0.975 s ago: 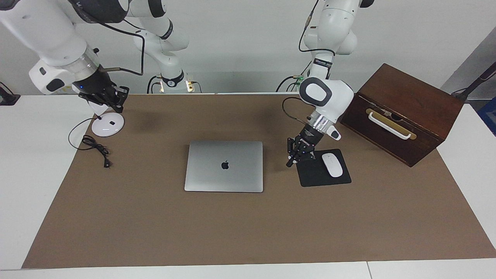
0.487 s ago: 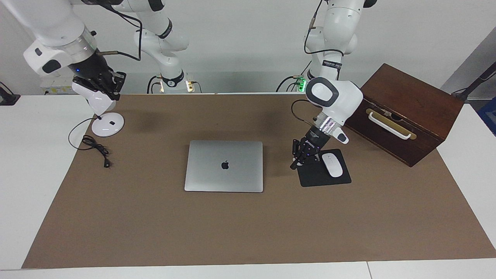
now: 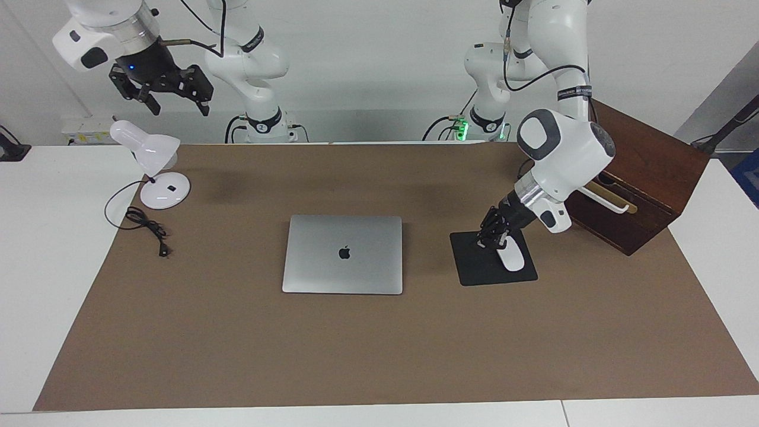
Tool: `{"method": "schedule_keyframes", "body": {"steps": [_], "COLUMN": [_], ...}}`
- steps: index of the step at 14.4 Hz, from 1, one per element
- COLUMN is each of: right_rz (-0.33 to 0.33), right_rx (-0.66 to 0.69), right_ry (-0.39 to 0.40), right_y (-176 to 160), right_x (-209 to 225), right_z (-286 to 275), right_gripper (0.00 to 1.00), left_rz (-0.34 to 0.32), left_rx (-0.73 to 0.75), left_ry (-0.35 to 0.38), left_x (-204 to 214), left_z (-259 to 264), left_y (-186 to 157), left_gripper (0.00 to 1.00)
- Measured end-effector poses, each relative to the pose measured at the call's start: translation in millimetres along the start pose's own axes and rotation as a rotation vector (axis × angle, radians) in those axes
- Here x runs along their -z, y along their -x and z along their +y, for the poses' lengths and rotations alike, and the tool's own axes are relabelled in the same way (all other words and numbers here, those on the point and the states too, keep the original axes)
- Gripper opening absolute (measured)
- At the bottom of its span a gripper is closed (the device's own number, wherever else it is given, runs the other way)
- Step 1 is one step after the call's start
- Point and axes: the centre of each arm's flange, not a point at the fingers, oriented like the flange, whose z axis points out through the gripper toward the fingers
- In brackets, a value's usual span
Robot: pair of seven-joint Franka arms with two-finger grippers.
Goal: Close laptop with both arms
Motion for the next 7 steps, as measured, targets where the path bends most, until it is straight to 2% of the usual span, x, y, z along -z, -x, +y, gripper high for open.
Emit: {"method": "schedule_keyframes", "body": {"steps": [4, 6, 7], "right_rz": [0.047, 0.082, 0.092], "right_rx": [0.029, 0.033, 0.036], "right_ry": [0.001, 0.0, 0.0], "right_y": [3, 6, 7], "right_x": [-2, -9, -14], "right_z": [-16, -18, -19], "right_gripper": [1.0, 1.0, 1.0], "left_rz": [0.085, 0.098, 0.099], "left_rx": [-0.319, -0.356, -0.36], "left_ry": [-0.206, -0.264, -0.272], "left_x": [43, 71, 85], "left_z": [-6, -17, -24], "left_y": [-1, -13, -19], "left_gripper": [0.01, 0.17, 0.19]}}
